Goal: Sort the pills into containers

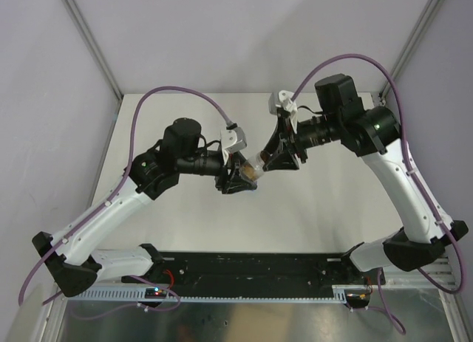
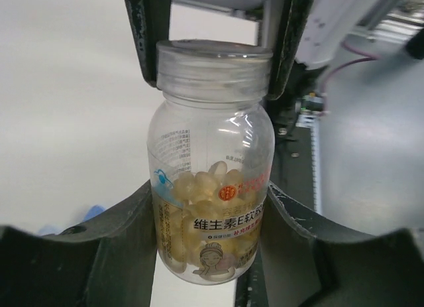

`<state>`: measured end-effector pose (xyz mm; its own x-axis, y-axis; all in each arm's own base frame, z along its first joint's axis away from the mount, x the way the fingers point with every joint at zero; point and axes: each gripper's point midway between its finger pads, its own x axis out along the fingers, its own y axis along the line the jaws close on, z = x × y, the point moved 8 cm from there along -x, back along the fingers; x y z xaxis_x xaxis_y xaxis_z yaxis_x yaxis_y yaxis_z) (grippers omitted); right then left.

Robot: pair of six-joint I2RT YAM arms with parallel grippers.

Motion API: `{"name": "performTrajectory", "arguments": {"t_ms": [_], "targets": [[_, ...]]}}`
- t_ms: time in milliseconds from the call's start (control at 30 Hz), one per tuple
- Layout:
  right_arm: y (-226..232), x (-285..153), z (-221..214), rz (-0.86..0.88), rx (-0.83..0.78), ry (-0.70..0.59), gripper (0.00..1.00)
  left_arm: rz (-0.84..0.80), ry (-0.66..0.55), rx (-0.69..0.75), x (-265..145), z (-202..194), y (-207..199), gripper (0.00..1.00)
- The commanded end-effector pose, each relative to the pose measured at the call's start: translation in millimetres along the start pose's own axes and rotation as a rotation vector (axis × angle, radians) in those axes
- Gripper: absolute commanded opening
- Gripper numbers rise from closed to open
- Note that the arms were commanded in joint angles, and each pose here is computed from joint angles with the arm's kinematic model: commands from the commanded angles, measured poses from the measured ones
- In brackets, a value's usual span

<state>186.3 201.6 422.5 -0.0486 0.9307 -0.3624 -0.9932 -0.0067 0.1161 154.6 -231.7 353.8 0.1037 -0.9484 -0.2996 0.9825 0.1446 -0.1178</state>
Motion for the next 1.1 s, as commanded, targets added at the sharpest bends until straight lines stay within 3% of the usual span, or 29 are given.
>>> {"name": "performTrajectory", "arguments": {"t_ms": [0,333,667,900,1067], "targets": [[8.6,-8.3,4.6,-0.051,-0.16,0.027,0.25,-0.252,-0.074,-0.017,-11.0,22.3,-30.6,0.0],[12.0,-13.1,5.0,-0.063,-0.177,0.034,0.21,-0.213,-0.063,0.005,-9.6,14.1,-25.8,0.0],[13.9,-20.4,4.8,-0.091,-0.203,0.039,0.26,-0.242,-0.07,0.0,-12.8,14.9,-29.9,0.0],[10.4,-12.3,0.7,-0.072,-0.164,0.055,0.43,-0.225,-0.074,0.002,-12.3,18.9,-27.5,0.0],[6.4,-2.2,-2.1,-0.057,-0.125,0.072,0.64,-0.211,-0.075,0.004,-11.2,20.8,-25.6,0.0]]}}
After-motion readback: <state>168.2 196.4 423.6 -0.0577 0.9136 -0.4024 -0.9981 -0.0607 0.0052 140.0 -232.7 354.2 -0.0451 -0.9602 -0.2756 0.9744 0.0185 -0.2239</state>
